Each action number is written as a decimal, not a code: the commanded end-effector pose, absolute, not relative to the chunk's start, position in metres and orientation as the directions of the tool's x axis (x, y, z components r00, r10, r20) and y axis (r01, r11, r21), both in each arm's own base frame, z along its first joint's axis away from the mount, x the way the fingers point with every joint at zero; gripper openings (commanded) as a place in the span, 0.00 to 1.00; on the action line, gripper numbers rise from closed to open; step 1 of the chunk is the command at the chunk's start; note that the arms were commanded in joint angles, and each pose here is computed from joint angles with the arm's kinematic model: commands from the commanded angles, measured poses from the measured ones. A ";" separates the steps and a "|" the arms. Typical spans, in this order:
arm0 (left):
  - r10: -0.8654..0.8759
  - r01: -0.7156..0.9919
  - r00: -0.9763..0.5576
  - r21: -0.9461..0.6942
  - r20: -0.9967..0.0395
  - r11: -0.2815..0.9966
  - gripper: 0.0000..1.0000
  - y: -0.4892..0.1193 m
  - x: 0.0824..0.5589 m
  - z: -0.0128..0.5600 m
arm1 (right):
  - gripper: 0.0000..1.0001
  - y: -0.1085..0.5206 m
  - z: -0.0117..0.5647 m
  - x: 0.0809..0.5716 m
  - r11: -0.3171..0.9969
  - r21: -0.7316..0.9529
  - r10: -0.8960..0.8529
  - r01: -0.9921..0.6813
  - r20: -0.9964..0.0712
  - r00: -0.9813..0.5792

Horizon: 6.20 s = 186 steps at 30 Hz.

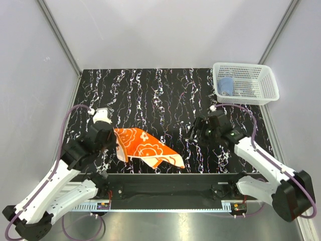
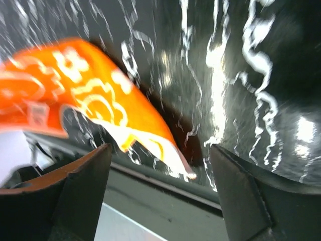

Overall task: Roll the towels
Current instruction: Move the towel to the center of the board, then flatten the towel

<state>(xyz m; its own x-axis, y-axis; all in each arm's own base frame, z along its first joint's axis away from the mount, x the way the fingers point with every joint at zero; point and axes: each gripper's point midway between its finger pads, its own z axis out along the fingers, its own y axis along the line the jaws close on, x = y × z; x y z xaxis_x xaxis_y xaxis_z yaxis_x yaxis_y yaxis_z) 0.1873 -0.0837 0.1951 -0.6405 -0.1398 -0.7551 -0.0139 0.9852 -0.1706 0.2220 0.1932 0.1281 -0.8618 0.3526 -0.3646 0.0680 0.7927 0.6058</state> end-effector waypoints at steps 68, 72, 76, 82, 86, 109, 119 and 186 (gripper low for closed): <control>-0.185 0.029 -0.560 -0.243 -0.808 0.970 0.00 -0.093 0.204 0.282 | 0.00 0.343 0.101 0.149 0.951 0.081 -0.252 -0.299 -0.359 -0.899; -0.185 0.001 -0.449 -0.207 -0.874 0.978 0.02 -0.085 0.234 0.320 | 0.00 0.299 0.193 0.234 0.929 0.306 -0.033 -0.208 -0.492 -0.870; -0.217 -0.113 -0.858 -0.240 -0.466 0.964 0.00 -0.081 0.283 0.213 | 0.00 0.219 0.199 0.296 0.928 0.373 0.128 -0.024 -0.379 -0.917; -0.263 -0.091 -0.827 -0.343 -0.497 0.935 0.00 -0.086 0.268 0.224 | 0.00 0.202 0.216 0.276 0.933 0.358 0.128 -0.027 -0.401 -0.907; -0.276 -0.101 -0.811 -0.342 -0.516 0.934 0.00 -0.079 0.263 0.243 | 0.00 0.195 0.235 0.270 0.926 0.377 0.158 -0.023 -0.442 -0.883; -0.311 -0.001 -0.573 -0.378 -0.758 0.926 0.03 -0.071 0.348 0.337 | 0.00 0.161 0.304 0.377 0.923 0.383 0.243 -0.026 -0.634 -0.734; -0.375 -0.197 -0.675 -0.335 -0.636 0.922 0.27 -0.047 0.305 0.207 | 0.00 0.151 0.179 0.306 0.896 0.437 0.306 0.074 -0.489 -0.817; -0.488 -0.473 -0.827 -0.123 -0.278 0.872 0.00 -0.067 0.356 0.015 | 0.79 0.122 0.103 0.290 0.937 0.265 0.320 0.228 -0.384 -0.866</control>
<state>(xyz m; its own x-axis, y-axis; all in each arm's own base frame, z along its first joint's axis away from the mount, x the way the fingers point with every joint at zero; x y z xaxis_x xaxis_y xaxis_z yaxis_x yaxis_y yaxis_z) 0.3589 -0.0725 0.0168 -0.8259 -0.4932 -0.2732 -0.4646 0.8698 -0.1658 0.2861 0.1223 0.0982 -0.8738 0.3326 -0.3548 0.2513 0.9334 0.2561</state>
